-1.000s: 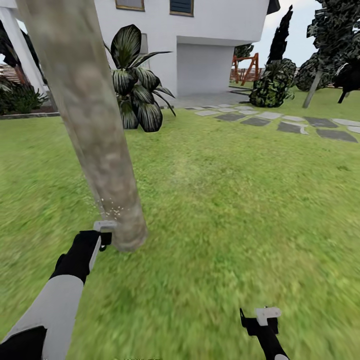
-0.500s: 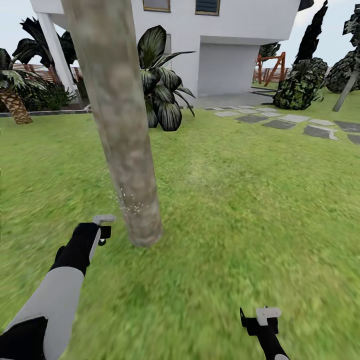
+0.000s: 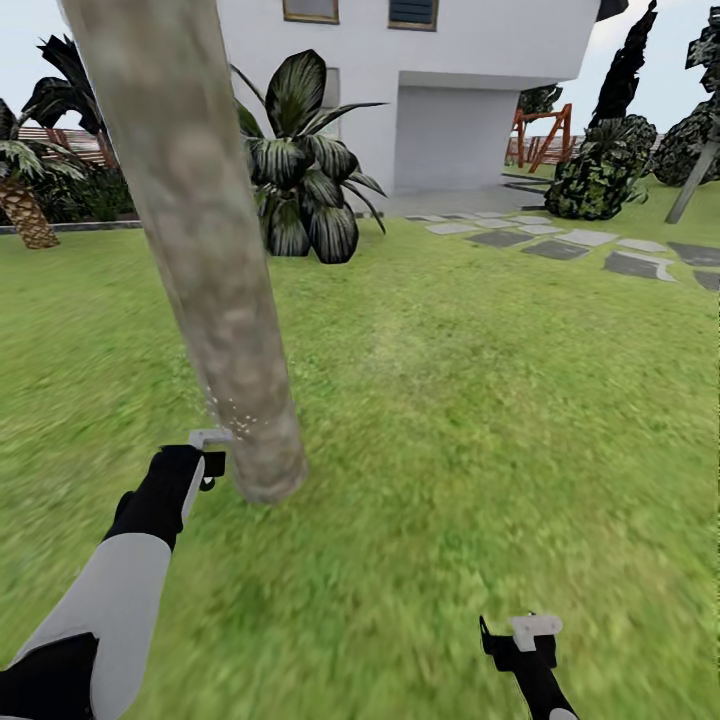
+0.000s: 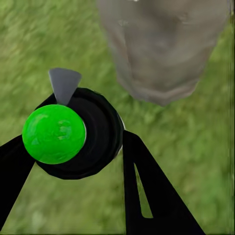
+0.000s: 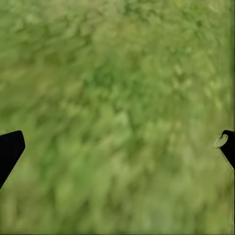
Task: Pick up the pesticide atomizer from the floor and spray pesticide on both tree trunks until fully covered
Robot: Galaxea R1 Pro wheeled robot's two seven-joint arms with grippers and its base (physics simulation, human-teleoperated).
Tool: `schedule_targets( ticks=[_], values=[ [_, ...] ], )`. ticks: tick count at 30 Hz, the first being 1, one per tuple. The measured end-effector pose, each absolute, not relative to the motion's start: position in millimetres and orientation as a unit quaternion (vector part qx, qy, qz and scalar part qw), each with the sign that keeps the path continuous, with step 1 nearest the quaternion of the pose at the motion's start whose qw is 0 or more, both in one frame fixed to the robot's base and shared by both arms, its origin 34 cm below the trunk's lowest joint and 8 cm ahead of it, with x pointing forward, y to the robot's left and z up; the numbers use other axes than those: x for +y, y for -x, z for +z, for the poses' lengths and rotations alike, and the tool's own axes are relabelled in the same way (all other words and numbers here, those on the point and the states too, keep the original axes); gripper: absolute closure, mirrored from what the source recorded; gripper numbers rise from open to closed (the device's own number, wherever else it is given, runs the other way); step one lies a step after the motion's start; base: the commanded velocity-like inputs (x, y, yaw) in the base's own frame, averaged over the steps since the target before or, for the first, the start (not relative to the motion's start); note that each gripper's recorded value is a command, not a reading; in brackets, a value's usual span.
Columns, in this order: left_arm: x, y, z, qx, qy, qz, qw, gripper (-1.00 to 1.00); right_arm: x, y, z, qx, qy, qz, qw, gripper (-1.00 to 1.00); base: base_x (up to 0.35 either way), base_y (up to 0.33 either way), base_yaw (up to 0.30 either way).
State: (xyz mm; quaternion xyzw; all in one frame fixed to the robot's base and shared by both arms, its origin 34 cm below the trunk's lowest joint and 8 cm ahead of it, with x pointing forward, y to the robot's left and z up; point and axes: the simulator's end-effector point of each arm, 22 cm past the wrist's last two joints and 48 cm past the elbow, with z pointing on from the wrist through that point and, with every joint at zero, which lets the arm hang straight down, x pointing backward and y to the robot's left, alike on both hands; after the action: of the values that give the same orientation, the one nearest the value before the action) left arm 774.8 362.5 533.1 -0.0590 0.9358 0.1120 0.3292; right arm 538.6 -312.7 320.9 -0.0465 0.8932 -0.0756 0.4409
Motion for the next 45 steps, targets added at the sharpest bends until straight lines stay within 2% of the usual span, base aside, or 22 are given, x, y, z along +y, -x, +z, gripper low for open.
schedule_targets(
  ticks=[14,33,45],
  values=[
    [364,-775,534,0.935,0.060,0.113,0.330,1.00,-313,-539,321,0.893,0.047,-0.076,0.441,-1.00,0.000,-0.275,0.003],
    [365,-794,560,0.927,0.065,0.111,0.352,1.00,-312,-539,321,0.893,0.047,-0.075,0.441,-1.00,0.022,-0.273,0.257],
    [366,-790,556,0.928,0.065,0.114,0.348,1.00,-313,-539,321,0.893,0.047,-0.075,0.441,-1.00,0.192,-0.230,0.013]
  ],
)
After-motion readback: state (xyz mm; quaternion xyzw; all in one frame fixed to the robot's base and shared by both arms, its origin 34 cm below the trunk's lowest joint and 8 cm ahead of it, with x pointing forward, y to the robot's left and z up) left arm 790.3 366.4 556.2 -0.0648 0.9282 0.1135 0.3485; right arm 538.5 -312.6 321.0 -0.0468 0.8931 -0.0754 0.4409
